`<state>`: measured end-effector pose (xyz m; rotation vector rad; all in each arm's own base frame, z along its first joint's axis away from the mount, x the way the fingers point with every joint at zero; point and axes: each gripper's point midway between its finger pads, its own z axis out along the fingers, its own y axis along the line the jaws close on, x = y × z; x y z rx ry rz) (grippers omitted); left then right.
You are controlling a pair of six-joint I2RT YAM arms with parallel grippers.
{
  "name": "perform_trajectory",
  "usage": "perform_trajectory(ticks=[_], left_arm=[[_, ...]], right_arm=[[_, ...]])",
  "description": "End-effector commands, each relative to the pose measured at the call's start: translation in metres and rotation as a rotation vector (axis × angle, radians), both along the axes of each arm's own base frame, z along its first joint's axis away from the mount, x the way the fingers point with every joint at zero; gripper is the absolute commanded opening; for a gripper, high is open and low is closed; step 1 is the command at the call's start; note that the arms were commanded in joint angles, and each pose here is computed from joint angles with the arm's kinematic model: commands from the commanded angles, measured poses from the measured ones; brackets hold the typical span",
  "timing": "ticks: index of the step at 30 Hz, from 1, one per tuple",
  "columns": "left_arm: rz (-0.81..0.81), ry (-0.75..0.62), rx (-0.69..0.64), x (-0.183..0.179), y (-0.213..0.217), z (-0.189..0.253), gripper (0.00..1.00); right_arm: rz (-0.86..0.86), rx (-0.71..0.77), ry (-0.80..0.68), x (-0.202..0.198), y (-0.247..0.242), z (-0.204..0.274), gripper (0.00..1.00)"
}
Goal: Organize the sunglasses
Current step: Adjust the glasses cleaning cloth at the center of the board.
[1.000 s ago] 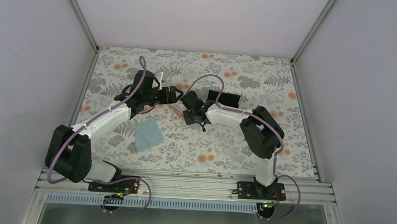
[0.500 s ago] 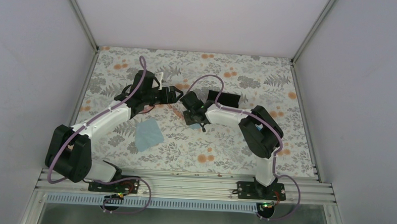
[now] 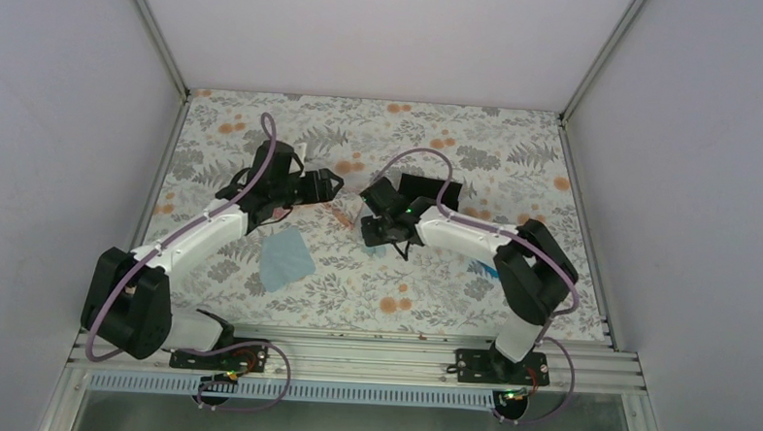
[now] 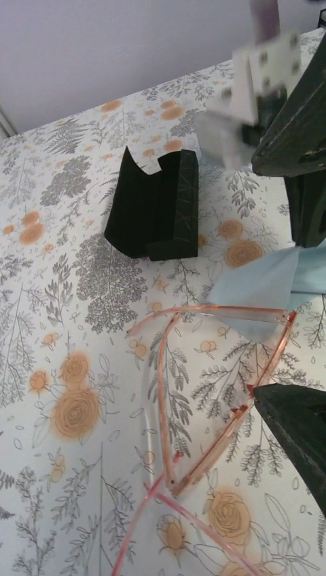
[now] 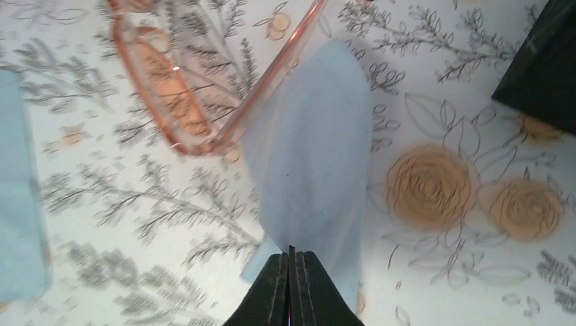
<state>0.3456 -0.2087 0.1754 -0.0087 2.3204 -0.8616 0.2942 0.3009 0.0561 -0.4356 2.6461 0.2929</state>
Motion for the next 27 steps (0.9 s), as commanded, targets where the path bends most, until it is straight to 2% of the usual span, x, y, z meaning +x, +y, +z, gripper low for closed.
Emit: perform_trajectory(ticks=[1, 9, 18, 22, 25, 26, 27], left_arm=[[0.025, 0.023, -0.005, -0.009, 0.006, -0.007, 0.75], [-0.063, 0.086, -0.071, -0.042, -0.017, -0.029, 0.71], [-0.151, 0.151, -0.072, -0.057, -0.052, -0.051, 0.64], [-0.179, 0.187, -0.052, -0.057, -0.069, -0.063, 0.63], [-0.194, 0.206, -0.037, -0.052, -0.081, -0.070, 0.62], [-0.197, 0.214, -0.033, -0.050, -0.085, -0.072, 0.61], [-0.205, 0.219, -0.027, -0.049, -0.091, -0.074, 0.59]], right_arm=[[-0.060, 0.102, 0.148, -0.029, -0.005, 0.008, 0.04], [-0.108, 0.199, 0.220, -0.055, -0.022, 0.018, 0.04], [-0.333, 0.046, 0.126, -0.018, -0.100, -0.019, 0.04], [-0.446, -0.112, 0.048, -0.008, -0.139, -0.027, 0.04], [-0.454, -0.128, 0.012, -0.005, -0.145, -0.022, 0.04], [-0.446, -0.121, 0.004, -0.004, -0.145, -0.020, 0.05], [-0.436, -0.113, 0.000, -0.004, -0.143, -0.017, 0.12]])
